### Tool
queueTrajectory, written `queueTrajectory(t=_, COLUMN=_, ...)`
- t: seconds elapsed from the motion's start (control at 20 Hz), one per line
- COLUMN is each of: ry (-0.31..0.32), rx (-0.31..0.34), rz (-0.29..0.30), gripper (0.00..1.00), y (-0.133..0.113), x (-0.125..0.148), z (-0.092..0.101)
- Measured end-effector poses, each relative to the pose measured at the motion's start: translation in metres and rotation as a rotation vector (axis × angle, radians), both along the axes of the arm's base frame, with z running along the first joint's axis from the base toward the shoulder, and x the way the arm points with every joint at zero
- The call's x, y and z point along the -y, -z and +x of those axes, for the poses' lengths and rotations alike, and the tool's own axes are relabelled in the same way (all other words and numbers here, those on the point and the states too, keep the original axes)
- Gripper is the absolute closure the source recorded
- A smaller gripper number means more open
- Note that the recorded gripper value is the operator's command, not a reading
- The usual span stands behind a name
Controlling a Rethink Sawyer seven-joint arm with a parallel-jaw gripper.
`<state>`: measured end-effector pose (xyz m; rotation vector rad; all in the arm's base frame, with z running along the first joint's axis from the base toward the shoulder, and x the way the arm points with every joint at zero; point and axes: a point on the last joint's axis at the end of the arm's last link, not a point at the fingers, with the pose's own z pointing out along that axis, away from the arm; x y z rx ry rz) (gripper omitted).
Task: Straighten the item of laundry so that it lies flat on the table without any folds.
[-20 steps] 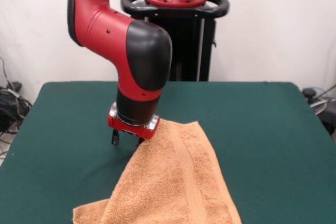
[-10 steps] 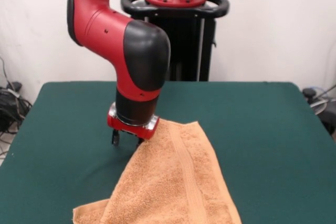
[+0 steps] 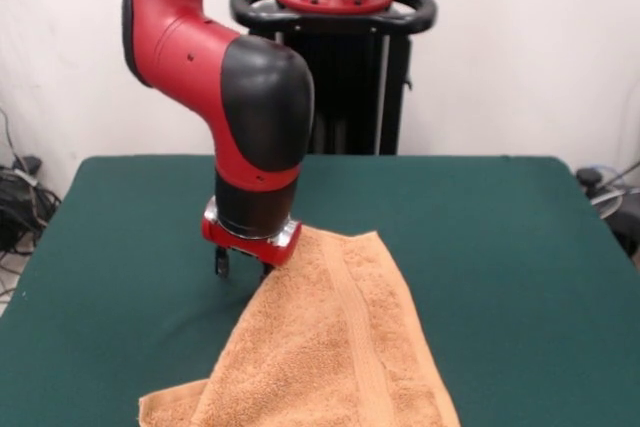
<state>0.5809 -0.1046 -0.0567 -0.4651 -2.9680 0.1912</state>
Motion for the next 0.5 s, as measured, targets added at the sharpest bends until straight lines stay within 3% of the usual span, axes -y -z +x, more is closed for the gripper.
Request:
queueTrajectory(t=0.2, ry=0.047, rx=0.01, rz=0.03, gripper=0.0, y=-0.002, x=0.0, z=0.001)
queueTrajectory(t=0.5, ry=0.086, rx=0.09, rz=0.129, gripper=0.0, y=-0.01, x=-0.043, z=0.038)
